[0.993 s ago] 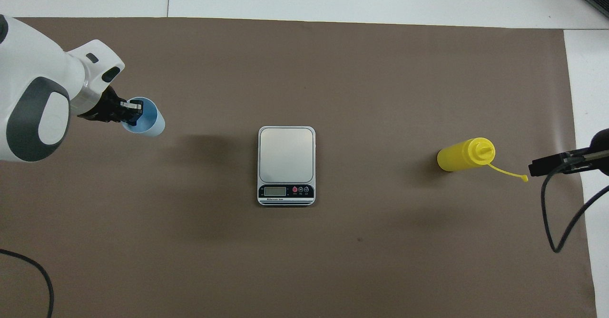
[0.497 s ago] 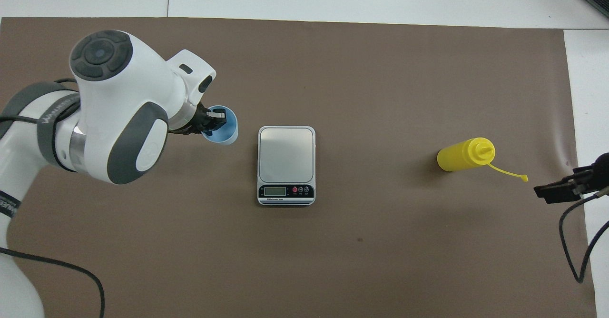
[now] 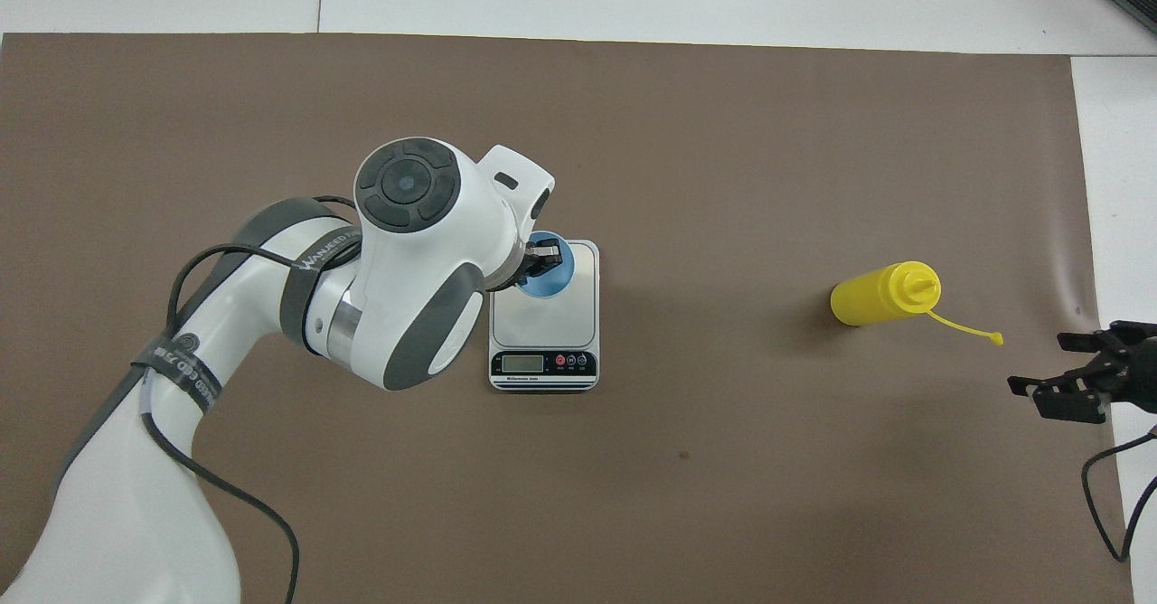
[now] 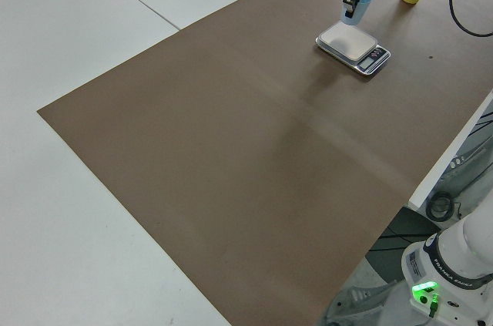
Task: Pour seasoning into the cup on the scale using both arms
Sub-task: 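Carry the blue cup onto the scale while the right gripper approaches, then release the cup on the scale while the right gripper grasps the bottle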
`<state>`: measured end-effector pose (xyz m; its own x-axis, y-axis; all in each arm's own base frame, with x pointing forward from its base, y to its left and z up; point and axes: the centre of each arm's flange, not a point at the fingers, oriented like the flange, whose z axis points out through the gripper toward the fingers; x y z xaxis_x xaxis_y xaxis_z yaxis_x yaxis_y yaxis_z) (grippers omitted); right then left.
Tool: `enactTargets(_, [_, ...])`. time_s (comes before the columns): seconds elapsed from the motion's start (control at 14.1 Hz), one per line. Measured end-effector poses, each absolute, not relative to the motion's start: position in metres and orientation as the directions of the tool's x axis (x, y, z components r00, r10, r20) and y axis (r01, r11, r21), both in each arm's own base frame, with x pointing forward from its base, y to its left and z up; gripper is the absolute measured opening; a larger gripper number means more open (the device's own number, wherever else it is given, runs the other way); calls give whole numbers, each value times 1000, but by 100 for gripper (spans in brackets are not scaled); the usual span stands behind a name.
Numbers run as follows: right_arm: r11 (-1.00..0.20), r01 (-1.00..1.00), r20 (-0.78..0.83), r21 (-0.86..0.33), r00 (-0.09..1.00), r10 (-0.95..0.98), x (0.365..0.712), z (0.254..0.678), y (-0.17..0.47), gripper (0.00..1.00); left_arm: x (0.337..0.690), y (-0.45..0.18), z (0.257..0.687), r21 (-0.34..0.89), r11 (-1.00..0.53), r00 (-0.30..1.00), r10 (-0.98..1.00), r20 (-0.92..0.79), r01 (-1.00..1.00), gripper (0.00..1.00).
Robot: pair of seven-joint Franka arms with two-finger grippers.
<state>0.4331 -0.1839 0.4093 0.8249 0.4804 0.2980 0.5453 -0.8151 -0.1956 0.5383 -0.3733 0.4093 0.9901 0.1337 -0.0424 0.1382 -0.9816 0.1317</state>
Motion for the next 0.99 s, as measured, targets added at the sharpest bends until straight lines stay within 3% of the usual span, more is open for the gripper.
enactTargets(0.21, [-737,649,452,-188,724,521,419,364,-192,100,537,-378,392,120,-985,992,125,-36,128,4])
enactTargets(0.5, [-655,740,595,-151,597,538,425,323,-188,100,535,-374,379,108,-986,992,126,-31,128,4])
enactTargets(0.99, [-611,781,720,-134,500,481,445,303,-149,100,532,-373,371,101,-988,993,118,-22,120,4])
